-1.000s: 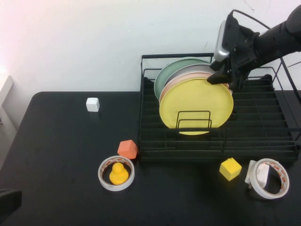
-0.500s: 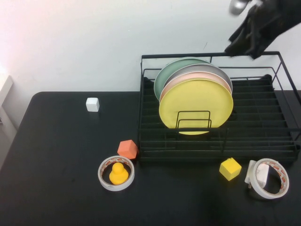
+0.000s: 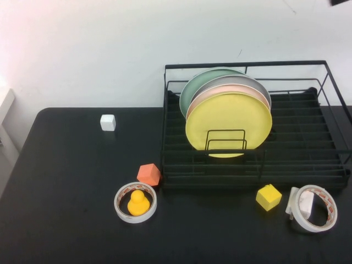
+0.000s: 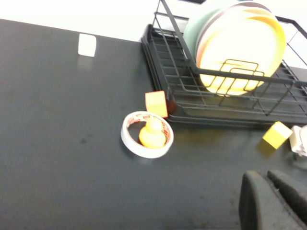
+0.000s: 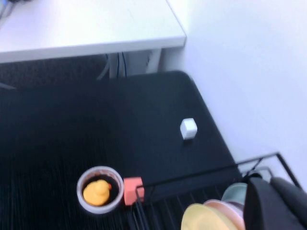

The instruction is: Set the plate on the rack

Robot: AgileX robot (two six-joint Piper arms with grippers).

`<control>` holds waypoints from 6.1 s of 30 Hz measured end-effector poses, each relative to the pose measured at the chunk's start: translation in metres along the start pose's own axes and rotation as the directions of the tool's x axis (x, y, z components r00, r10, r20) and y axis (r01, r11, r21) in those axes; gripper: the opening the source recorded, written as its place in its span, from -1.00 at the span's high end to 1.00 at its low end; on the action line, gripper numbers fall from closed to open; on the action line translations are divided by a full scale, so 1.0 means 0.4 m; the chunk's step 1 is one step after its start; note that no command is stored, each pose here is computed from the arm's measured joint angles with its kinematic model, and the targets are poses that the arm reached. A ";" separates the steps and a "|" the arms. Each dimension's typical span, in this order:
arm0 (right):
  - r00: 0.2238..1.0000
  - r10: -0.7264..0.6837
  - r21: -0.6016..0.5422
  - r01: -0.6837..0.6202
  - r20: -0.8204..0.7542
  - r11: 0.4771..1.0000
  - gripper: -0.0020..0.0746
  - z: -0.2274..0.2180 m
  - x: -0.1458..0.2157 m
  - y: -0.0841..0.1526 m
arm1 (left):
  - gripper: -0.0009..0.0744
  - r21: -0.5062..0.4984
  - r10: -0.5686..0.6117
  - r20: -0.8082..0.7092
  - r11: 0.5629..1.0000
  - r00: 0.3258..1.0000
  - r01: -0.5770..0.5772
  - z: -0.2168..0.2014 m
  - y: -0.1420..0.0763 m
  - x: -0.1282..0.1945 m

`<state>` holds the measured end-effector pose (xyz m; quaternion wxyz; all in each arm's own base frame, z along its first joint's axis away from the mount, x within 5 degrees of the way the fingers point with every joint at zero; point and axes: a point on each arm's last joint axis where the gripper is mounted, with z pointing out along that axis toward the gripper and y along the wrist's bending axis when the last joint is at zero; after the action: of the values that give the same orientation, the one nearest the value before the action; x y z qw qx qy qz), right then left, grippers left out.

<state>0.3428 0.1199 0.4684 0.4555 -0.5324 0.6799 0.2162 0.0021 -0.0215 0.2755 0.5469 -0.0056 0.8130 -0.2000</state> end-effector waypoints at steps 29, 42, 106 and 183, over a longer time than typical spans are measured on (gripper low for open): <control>0.969 -0.189 0.394 0.115 0.156 0.912 0.92 -0.280 0.204 0.571 | 0.98 -0.018 0.014 0.014 1.000 1.000 -0.014 0.001 0.004 -0.002; 0.997 -0.060 0.367 0.039 0.048 0.929 0.92 -0.213 0.351 0.603 | 0.98 -0.018 0.016 0.016 1.000 1.000 -0.016 0.001 0.004 -0.003; 0.836 0.460 0.832 -0.465 0.300 0.303 0.92 -0.166 0.813 0.705 | 0.98 -0.018 0.020 0.017 1.000 1.000 -0.020 0.001 0.004 -0.003; 0.836 0.460 0.832 -0.465 0.299 0.303 0.92 -0.166 0.812 0.705 | 0.98 -0.226 0.137 0.112 0.968 0.984 -0.109 0.179 0.148 0.159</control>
<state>0.0513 -0.0074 0.1712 0.5820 0.0007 0.8119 -0.0450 0.0527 -0.0043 0.1766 0.6047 -0.0282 0.7925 -0.0741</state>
